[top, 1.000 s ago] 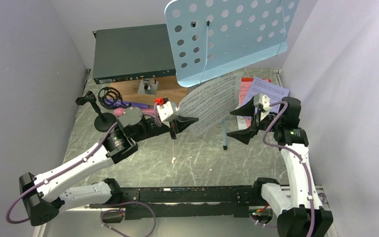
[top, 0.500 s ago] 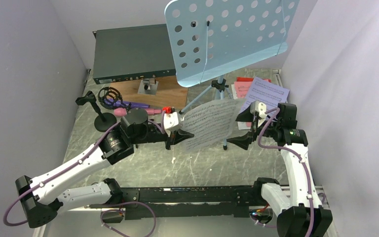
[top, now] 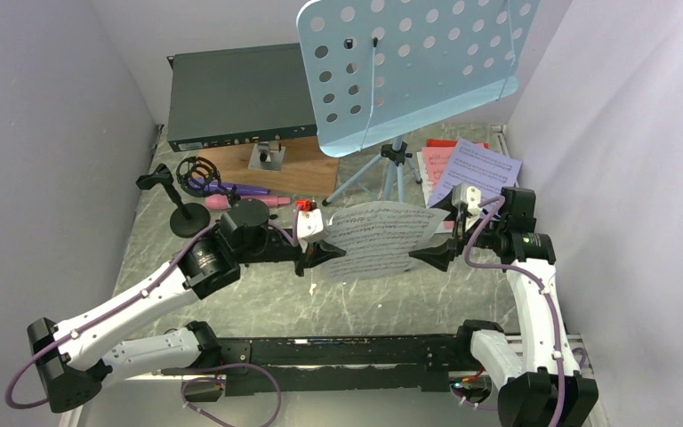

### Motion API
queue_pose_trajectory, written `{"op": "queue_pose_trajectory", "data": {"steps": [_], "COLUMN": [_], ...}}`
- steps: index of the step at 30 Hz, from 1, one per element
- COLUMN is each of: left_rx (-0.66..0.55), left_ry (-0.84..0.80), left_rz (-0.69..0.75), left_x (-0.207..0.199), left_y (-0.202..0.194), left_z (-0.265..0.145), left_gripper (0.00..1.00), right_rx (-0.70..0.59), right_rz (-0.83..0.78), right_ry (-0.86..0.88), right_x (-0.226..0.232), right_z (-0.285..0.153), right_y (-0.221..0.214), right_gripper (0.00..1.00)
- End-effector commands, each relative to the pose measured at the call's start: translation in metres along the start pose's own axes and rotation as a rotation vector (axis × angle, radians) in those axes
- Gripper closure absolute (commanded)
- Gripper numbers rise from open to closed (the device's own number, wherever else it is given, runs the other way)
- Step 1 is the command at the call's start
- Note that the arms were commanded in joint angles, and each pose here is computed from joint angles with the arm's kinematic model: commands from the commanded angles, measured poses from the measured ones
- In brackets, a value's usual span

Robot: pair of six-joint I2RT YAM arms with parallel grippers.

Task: Pack up the instrument practice props
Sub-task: Place the sheet music at the center of the board.

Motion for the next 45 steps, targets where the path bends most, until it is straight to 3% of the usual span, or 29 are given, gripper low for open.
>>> {"op": "queue_pose_trajectory", "data": {"steps": [1, 18, 23, 26, 28, 32, 34, 40, 43, 45], "left_rx": [-0.018, -0.009, -0.012, -0.018, -0.022, -0.010, 0.006, 0.109, 0.165, 0.201], "left_ry": [-0.031, -0.031, -0.027, -0.027, -0.027, -0.021, -0.007, 0.108, 0.188, 0.240], "left_rz": [-0.006, -0.050, -0.062, -0.070, -0.069, -0.074, -0.082, -0.074, -0.022, 0.013], "left_x": [-0.004, 0.000, 0.001, 0.003, 0.004, 0.006, 0.007, 0.011, 0.013, 0.014], "left_y": [-0.002, -0.024, -0.028, -0.030, -0.031, -0.033, -0.034, -0.030, -0.026, -0.024], "left_z": [0.001, 0.019, 0.024, 0.028, 0.031, 0.035, 0.034, 0.017, -0.001, -0.013], "left_gripper": [1.00, 1.00, 1.00, 1.00, 1.00, 1.00, 0.99, 0.29, 0.08, 0.01], "right_rx": [-0.043, -0.087, -0.108, -0.122, -0.130, -0.113, -0.088, -0.001, 0.049, 0.089], "right_rz": [-0.054, -0.018, 0.000, 0.009, 0.014, 0.015, 0.018, 0.012, 0.010, 0.020], "right_ry": [0.038, 0.088, 0.112, 0.130, 0.141, 0.118, 0.082, -0.058, -0.149, -0.216], "right_x": [0.003, 0.007, 0.007, 0.008, 0.008, 0.005, 0.003, -0.005, -0.010, -0.012], "right_z": [0.000, 0.003, 0.004, 0.004, 0.005, 0.004, 0.003, -0.006, -0.015, -0.022], "right_y": [0.005, 0.005, 0.005, 0.005, 0.005, 0.007, 0.009, 0.017, 0.019, 0.017], "right_gripper": [0.00, 0.01, 0.10, 0.22, 0.38, 0.99, 1.00, 1.00, 1.00, 1.00]}}
Point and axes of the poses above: each gripper's point midway between its finger pads, its own z axis out along the fingers, its own x axis along the line the jaws close on, y = z × x, the point moved 10 cm from there along -z, back along the fingers, and after that the axes turned 4 degrees about z, right-handed, at the moved point
